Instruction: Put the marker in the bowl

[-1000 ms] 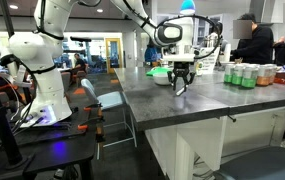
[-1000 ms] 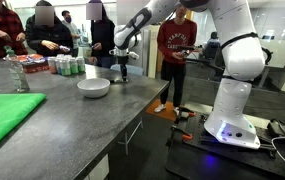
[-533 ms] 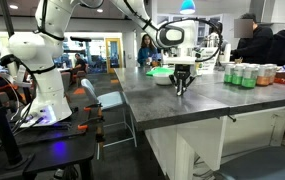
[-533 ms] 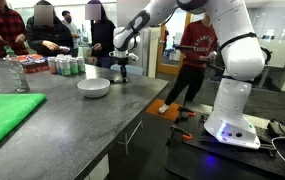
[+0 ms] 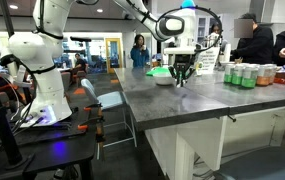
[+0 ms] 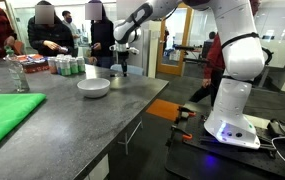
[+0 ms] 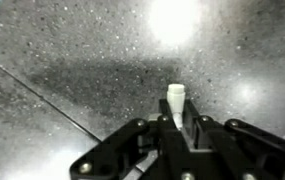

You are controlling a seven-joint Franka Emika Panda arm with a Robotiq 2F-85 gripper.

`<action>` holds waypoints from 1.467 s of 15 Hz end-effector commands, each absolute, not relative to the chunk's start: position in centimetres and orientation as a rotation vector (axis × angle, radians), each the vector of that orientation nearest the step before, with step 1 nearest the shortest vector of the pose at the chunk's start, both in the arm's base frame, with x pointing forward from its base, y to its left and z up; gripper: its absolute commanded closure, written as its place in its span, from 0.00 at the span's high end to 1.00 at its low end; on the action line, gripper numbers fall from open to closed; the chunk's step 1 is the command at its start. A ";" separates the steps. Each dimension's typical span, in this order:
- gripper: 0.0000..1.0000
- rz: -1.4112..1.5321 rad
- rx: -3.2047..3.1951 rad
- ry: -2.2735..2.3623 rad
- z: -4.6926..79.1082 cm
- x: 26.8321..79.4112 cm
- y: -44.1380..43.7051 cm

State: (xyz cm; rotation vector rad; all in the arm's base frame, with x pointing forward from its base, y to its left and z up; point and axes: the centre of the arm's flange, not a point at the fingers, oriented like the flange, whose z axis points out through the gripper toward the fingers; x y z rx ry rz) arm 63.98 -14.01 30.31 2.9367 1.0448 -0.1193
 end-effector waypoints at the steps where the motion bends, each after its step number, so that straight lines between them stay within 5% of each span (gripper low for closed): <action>1: 0.05 -0.233 2.905 1.034 34.6 62.3 -12.1; 9: 0.05 -0.152 2.804 1.311 40.3 62.8 -1.2; 22: 0.09 -0.038 2.803 1.510 36.8 65.8 6.9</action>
